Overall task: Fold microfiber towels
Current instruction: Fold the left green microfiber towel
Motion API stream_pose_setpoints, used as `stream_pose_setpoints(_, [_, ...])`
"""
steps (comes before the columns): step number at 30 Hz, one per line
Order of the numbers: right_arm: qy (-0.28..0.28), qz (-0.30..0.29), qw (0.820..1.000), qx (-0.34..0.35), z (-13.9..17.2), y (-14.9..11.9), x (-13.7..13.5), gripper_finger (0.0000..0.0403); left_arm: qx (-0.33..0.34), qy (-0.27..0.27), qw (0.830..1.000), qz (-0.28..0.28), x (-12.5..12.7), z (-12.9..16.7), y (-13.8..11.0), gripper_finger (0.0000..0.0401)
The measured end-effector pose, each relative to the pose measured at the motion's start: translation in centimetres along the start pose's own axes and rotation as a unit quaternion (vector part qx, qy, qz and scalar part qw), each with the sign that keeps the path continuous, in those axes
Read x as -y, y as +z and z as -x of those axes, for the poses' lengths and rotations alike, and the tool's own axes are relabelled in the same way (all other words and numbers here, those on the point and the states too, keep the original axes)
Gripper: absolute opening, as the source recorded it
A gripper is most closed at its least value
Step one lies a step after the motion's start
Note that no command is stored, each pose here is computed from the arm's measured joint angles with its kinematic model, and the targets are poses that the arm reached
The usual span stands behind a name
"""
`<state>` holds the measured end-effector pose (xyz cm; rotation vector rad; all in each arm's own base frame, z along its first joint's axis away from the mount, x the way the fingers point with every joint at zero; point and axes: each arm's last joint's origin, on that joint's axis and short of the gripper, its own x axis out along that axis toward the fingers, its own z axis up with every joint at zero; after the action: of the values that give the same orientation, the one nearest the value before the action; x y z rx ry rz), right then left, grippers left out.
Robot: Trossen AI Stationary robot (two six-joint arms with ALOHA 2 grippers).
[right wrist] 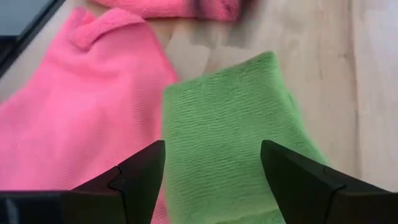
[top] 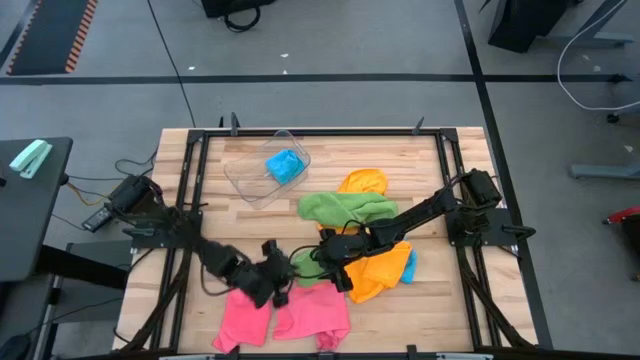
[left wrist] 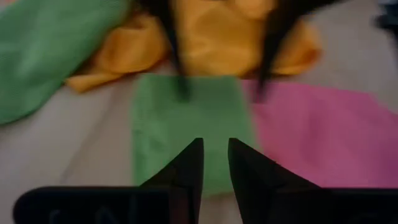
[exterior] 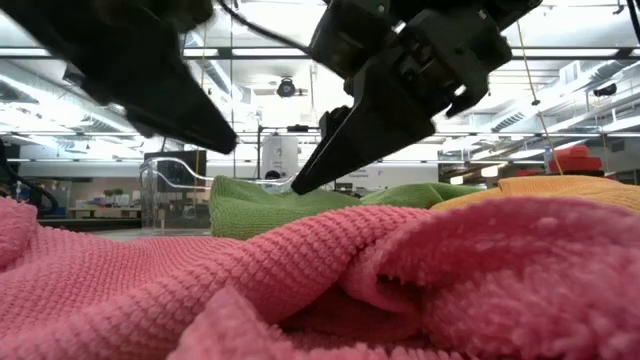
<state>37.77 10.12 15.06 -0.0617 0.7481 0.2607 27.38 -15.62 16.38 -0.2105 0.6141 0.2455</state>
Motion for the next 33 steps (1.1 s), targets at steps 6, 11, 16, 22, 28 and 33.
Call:
stream_pose_setpoints(6, [-0.01,-0.003,1.0,-0.022,1.7,0.3,-0.3,0.0273,-0.082,-0.028,0.996,0.038,-3.2,-2.7,1.4,0.0127])
stream_pose_setpoints(11, [0.001,0.017,1.0,-0.013,2.8,0.9,-1.7,0.0273,-0.096,-0.036,0.994,0.039,-4.9,-3.6,2.3,0.0169])
stream_pose_setpoints(16, [0.002,0.035,0.999,-0.022,2.2,0.4,-2.8,0.0273,-0.11,-0.042,0.992,0.041,-6.0,-4.1,2.8,0.0201])
stream_pose_setpoints(22, [-0.007,0.034,0.999,-0.022,2.0,-0.2,-3.3,0.0273,-0.147,-0.076,0.984,0.069,-7.6,-5.3,3.1,0.0217])
stream_pose_setpoints(28, [0.009,0.038,0.999,-0.019,2.1,-0.3,-5.1,0.0273,-0.203,-0.115,0.968,0.096,-8.8,-6.8,2.3,0.0218])
stream_pose_setpoints(33, [0.003,0.062,0.998,-0.022,2.3,-0.7,-7.0,0.0273,-0.192,-0.14,0.968,0.085,-8.9,-6.8,2.8,0.0219])
